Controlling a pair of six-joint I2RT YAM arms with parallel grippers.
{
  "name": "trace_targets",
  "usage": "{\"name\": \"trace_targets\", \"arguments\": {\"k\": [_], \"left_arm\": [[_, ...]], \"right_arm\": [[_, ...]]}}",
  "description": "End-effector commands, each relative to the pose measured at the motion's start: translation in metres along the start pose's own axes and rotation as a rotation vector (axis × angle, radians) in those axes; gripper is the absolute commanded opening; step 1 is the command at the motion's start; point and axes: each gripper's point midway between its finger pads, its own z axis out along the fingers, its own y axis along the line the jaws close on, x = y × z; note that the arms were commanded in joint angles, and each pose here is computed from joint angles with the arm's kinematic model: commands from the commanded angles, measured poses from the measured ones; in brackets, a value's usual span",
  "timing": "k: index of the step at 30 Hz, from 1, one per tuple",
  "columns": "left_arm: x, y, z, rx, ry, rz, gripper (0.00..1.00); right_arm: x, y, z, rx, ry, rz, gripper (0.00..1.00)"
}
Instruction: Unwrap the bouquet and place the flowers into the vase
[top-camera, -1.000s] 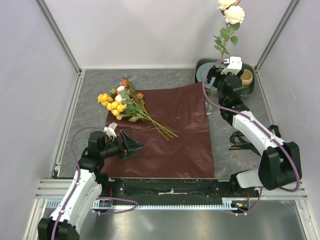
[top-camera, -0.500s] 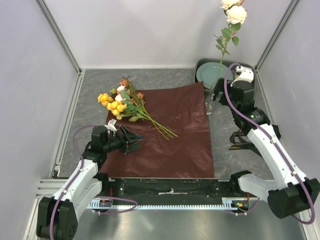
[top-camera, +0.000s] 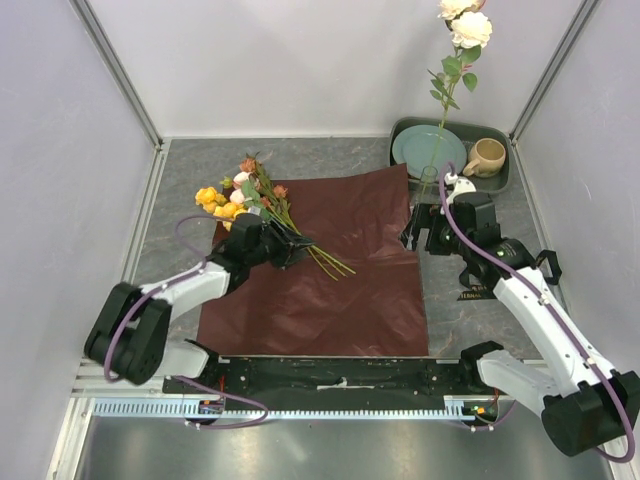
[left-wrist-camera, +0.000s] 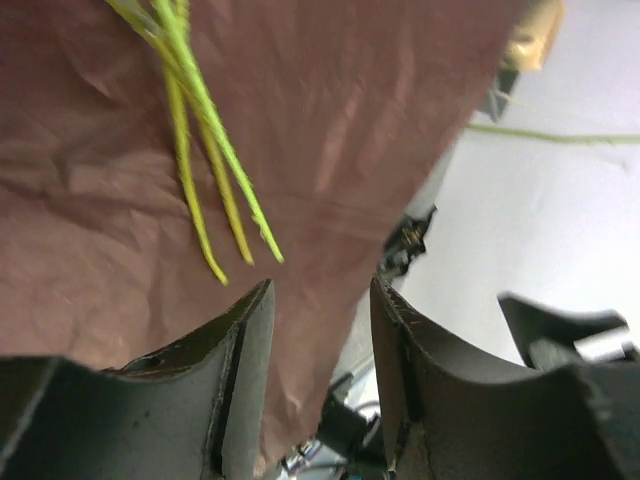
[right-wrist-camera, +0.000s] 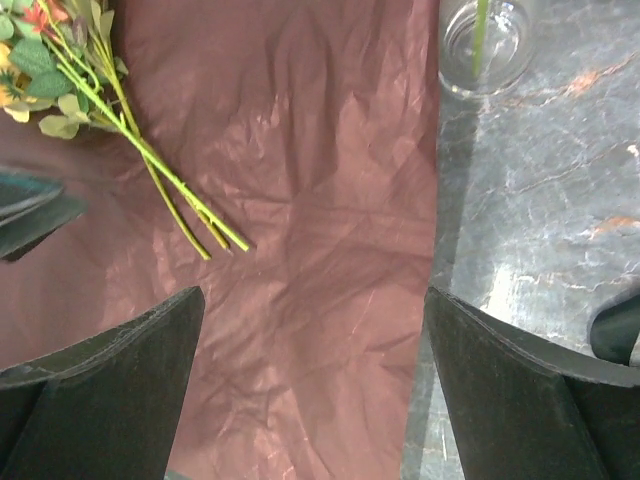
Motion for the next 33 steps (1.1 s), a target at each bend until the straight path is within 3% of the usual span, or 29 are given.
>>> {"name": "trace_targets", "arguments": {"k": [1, 16, 27, 33], "left_arm": [[-0.026, -0.001, 0.036, -0.035, -0.143, -0.041, 0.49], [-0.004, 0.008, 0.096, -0.136, -0.117, -0.091, 0.41], [0.005, 0.022, 0.089, -0.204, -0.185, -0.077, 0.41], [0.001, 0.029, 0.086, -0.209, -0.200, -0.067, 0.49]], "right_arm": [[0.011, 0.012, -0.017, -0.080, 0.022, -0.021, 0.98], [0.011, 0.014, -0.038, -0.104, -0.010, -0.061, 0.98], [0.011, 0.009, -0.041, -0.086, -0.018, -0.085, 0.98], [0.009, 0.010, -0.044, -0.087, -0.031, -0.086, 0.98]]}}
